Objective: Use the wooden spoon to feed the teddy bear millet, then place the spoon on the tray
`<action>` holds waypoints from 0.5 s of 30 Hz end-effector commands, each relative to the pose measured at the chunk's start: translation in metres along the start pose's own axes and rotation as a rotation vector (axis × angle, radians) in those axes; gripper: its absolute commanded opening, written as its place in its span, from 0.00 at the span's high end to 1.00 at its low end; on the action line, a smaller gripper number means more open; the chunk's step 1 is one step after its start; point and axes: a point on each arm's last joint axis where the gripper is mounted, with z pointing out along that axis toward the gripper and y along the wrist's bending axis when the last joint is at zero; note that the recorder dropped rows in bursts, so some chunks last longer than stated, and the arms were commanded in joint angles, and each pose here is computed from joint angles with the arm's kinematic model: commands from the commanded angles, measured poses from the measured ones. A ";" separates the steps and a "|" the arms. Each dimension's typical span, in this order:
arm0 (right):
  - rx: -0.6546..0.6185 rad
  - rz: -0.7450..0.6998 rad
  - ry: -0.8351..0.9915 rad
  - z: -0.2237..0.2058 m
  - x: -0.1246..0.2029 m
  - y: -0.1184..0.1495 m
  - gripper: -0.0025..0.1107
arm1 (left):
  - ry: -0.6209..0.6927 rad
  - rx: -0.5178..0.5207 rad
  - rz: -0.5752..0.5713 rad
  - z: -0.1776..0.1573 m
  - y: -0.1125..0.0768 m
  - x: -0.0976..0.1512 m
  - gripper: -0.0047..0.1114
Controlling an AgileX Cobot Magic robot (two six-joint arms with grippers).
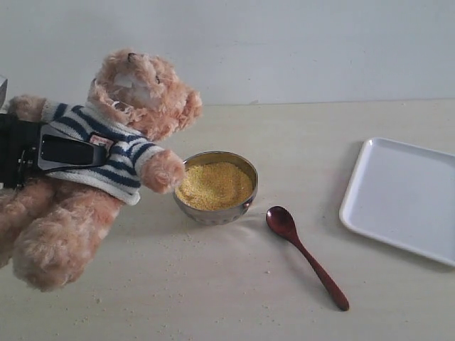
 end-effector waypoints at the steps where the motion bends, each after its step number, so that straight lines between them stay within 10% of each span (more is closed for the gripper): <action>1: -0.046 0.090 -0.052 -0.001 -0.005 0.004 0.98 | -0.031 0.041 0.005 -0.003 -0.007 -0.003 0.92; 9: 0.089 0.346 -0.304 0.004 -0.044 -0.013 0.98 | -0.073 -0.024 -0.037 -0.004 -0.002 -0.007 0.92; 15: 0.270 0.267 0.187 0.071 -0.026 -0.043 0.98 | -0.077 -0.037 -0.011 -0.004 0.000 -0.007 0.92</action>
